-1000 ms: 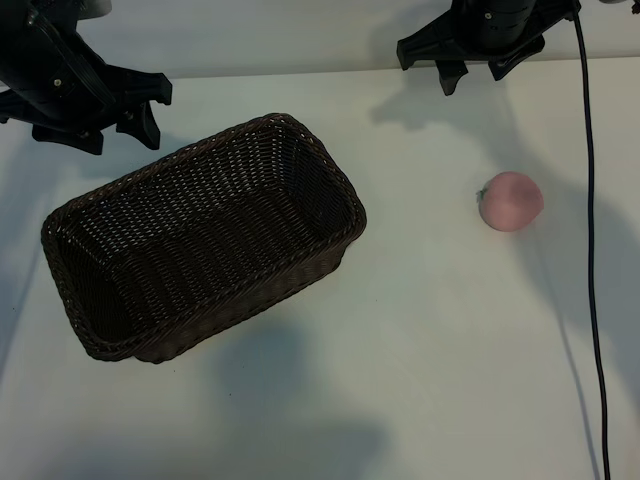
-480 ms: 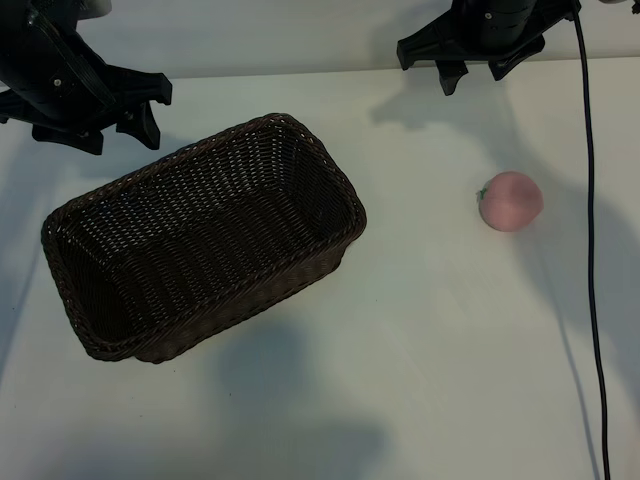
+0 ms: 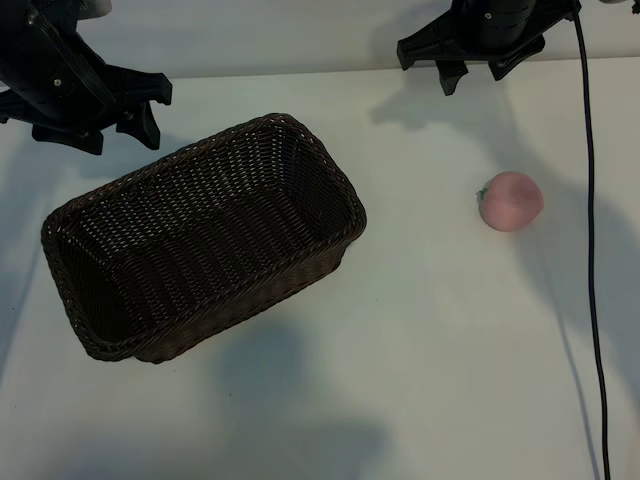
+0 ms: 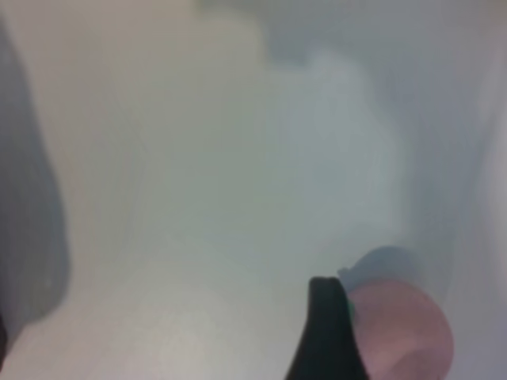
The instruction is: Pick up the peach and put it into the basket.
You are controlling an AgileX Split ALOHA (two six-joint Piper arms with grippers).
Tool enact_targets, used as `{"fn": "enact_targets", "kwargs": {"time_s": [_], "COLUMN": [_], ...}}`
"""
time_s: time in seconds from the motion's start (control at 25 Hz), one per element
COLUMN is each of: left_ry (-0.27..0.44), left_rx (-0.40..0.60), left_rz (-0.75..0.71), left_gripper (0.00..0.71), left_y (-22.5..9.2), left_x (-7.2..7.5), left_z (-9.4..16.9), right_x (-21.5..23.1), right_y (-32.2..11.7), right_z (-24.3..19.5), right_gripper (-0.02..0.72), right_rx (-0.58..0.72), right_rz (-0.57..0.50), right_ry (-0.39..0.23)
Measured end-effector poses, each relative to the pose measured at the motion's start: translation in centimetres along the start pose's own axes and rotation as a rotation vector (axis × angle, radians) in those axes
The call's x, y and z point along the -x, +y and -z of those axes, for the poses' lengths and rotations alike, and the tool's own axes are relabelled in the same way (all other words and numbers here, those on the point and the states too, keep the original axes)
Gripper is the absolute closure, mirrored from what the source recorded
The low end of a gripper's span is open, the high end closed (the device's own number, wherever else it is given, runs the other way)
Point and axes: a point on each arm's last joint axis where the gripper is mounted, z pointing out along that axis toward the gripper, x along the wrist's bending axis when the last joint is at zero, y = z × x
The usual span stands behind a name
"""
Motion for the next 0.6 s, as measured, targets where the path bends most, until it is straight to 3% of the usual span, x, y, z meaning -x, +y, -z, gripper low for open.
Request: {"fn": "enact_targets", "kwargs": {"time_s": [0.6], "left_ry": [-0.001], "left_rx": [0.016], "left_rz": [0.0], "left_gripper": [0.118], "left_y": [0.14], "left_x": [0.01], "left_z": [0.0], "right_x": [0.0], "right_y": [0.0], "right_z": [0.0], "right_gripper": [0.177], "right_rx": [0.0], "right_rz": [0.0], "right_ry": [0.0]}}
